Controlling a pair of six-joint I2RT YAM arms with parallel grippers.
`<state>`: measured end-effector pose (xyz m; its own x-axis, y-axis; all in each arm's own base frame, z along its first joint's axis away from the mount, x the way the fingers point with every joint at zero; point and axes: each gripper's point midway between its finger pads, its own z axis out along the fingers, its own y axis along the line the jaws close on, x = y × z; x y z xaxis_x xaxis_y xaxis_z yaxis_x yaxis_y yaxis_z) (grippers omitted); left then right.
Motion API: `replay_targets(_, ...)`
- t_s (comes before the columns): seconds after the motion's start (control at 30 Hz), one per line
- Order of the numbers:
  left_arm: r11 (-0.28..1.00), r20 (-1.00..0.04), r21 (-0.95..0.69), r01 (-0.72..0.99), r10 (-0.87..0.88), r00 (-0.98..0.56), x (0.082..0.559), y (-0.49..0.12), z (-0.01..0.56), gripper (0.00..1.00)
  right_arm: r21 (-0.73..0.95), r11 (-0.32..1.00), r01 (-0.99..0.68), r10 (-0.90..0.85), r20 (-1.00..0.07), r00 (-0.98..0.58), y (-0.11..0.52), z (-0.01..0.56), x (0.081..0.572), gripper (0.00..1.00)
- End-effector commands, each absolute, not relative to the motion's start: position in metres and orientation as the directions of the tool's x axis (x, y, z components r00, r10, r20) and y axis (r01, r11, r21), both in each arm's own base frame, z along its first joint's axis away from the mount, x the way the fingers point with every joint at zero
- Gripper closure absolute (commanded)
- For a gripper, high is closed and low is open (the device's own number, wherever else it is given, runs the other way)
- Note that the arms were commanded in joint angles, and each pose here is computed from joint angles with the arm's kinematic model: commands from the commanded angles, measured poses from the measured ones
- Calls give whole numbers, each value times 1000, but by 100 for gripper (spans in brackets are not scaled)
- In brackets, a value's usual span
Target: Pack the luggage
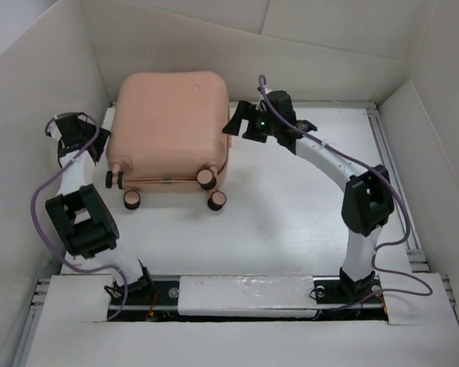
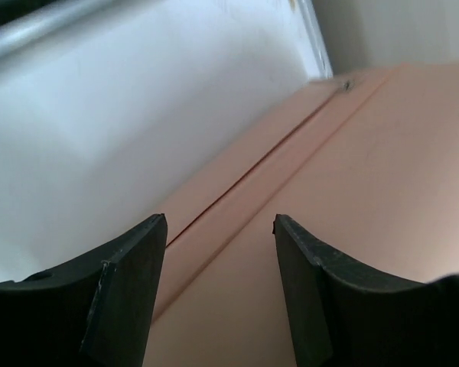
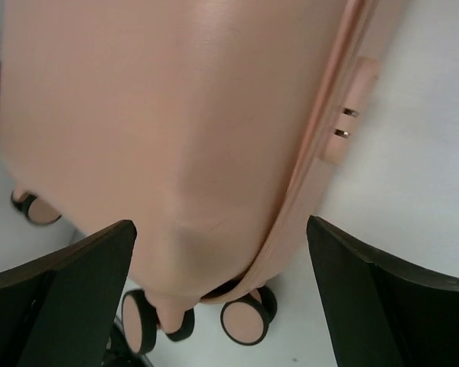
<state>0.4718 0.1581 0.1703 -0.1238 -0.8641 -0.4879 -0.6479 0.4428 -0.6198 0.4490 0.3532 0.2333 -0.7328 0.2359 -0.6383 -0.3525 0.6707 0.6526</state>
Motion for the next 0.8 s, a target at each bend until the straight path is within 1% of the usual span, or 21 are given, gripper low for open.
replay_targets(0.0, 562, -275, -666, -490, -796, -540, 409, 1, 131, 46, 637, 722, -270, 381, -692, -613, 292, 269, 467, 0)
replay_targets(0.03, 582, -300, -685, -438, -774, -558, 396, -16, 142, 46, 633, 732, -253, 405, -703, -585, 276, 278, 466, 0)
replay_targets(0.07, 580, -293, -691, -433, -771, -565, 385, -20, 139, 46, 626, 749, -217, 419, -701, -577, 261, 274, 468, 0)
replay_targets(0.1, 581, -263, -677, -453, -765, -588, 365, -30, 120, 46, 627, 763, -157, 456, -694, -557, 235, 272, 477, 2)
replay_targets(0.13, 580, -258, -675, -457, -765, -590, 355, -32, 116, 46, 604, 792, -82, 478, -699, -532, 213, 261, 482, 7)
replay_targets(0.17, 592, -274, -686, -422, -748, -604, 346, -39, 122, 48, 600, 800, -17, 500, -682, -534, 196, 253, 485, 27)
replay_targets(0.2, 594, -258, -681, -428, -742, -619, 333, -42, 112, 48, 592, 804, 60, 527, -662, -532, 170, 238, 493, 37)
replay_targets(0.23, 594, -257, -681, -429, -742, -620, 327, -43, 110, 48, 592, 802, 79, 540, -663, -519, 159, 245, 503, 43)
replay_targets(0.27, 616, -277, -681, -397, -718, -639, 321, -51, 112, 48, 571, 810, 133, 534, -625, -569, 154, 215, 508, 53)
replay_targets(0.3, 629, -270, -678, -382, -695, -666, 313, -57, 108, 48, 548, 824, 144, 518, -626, -583, 149, 207, 514, 56)
replay_targets(0.33, 633, -248, -669, -390, -685, -685, 306, -63, 100, 50, 526, 836, 156, 505, -626, -594, 147, 199, 519, 56)
replay_targets(0.37, 659, -257, -666, -349, -643, -722, 300, -78, 102, 50, 518, 844, 140, 491, -641, -590, 149, 207, 529, 56)
replay_targets(0.4, 670, -248, -663, -335, -618, -746, 294, -88, 97, 50, 475, 861, 184, 473, -613, -632, 145, 180, 530, 56)
replay_targets(0.47, 692, -236, -653, -308, -572, -785, 284, -110, 93, 51, 455, 869, 194, 465, -615, -637, 144, 174, 537, 52)
replay_targets(0.5, 717, -230, -652, -245, -496, -837, 271, -140, 92, 52, 458, 871, 179, 456, -614, -644, 147, 173, 539, 42)
replay_targets(0.53, 732, -229, -641, -230, -468, -853, 266, -154, 88, 52, 471, 870, 145, 441, -615, -653, 152, 171, 542, 37)
replay_targets(0.6, 738, -198, -647, -191, -405, -893, 252, -184, 87, 52, 511, 853, 108, 442, -596, -670, 151, 175, 547, 31)
replay_targets(0.63, 745, -191, -655, -122, -319, -928, 242, -210, 91, 52, 501, 860, 100, 429, -601, -674, 150, 178, 546, 30)
replay_targets(0.67, 749, -173, -654, -104, -281, -944, 233, -220, 87, 52, 490, 866, 95, 416, -603, -681, 149, 176, 545, 28)
replay_targets(0.73, 772, -210, -636, -18, -195, -958, 231, -228, 102, 53, 453, 885, 106, 397, -618, -678, 138, 179, 540, 27)
replay_targets(0.77, 771, -241, -636, 18, -176, -954, 233, -228, 115, 53, 444, 891, 97, 393, -647, -653, 133, 196, 535, 27)
